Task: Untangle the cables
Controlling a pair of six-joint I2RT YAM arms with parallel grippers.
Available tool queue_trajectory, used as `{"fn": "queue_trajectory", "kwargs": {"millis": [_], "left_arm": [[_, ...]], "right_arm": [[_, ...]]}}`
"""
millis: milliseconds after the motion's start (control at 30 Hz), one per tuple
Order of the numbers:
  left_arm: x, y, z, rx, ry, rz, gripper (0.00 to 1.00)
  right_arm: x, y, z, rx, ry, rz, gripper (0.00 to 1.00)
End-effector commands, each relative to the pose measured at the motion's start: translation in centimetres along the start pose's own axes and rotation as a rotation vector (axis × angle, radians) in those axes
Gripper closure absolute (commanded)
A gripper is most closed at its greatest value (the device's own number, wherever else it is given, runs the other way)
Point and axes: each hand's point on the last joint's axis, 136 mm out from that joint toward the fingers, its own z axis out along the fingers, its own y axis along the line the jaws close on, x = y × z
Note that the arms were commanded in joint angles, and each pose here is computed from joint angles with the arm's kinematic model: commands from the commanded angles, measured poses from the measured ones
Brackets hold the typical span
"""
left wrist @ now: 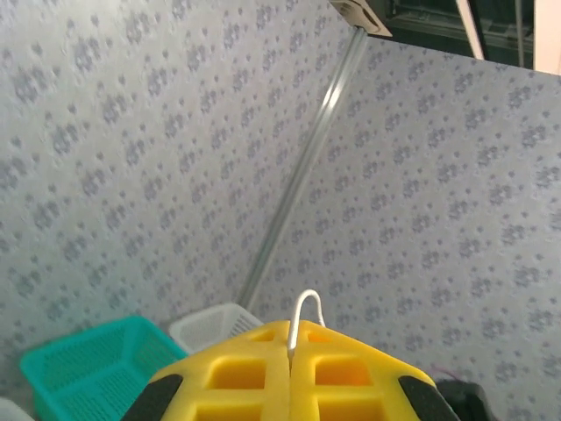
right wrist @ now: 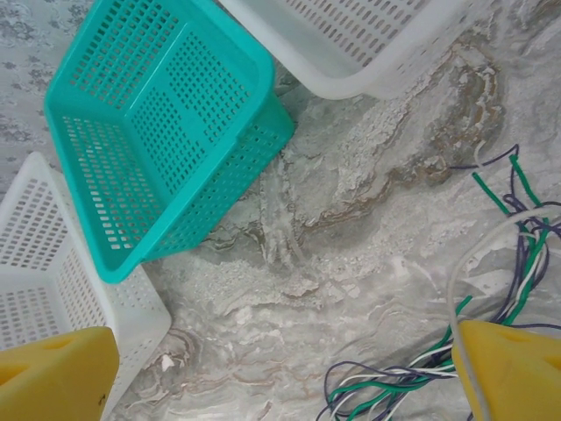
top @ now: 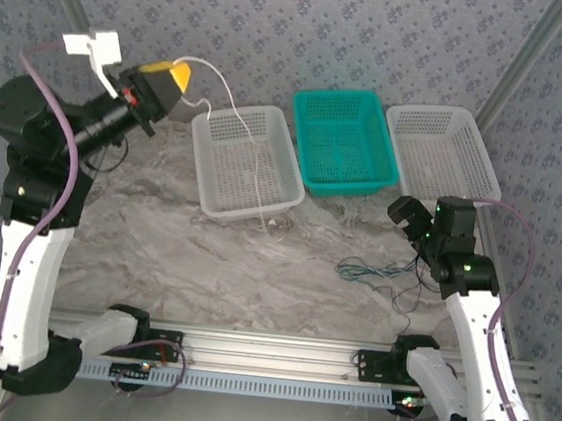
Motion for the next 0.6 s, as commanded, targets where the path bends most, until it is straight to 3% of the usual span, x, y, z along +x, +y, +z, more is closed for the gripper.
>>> {"fn": "queue_trajectory", "kwargs": {"millis": [0,300,567], "left_arm": [[-1.9,2.0,2.4,-0.052,-0.039,0.09,1.0],[0.4,8.3,8.7,-0.127,0.115,0.058,1.0],[7.3,15.9,9.1,-0.33,0.234,0.009,1.0]], "right_arm": [[0.3,0.9,-0.6,-0.048,0.013,0.016,0.0],[1.2,-0.2,-0.8,-0.045,0.004,0.037,0.0],[1.5,-0.4,-0.8,-0.038,0.014,0.042,0.01]]}}
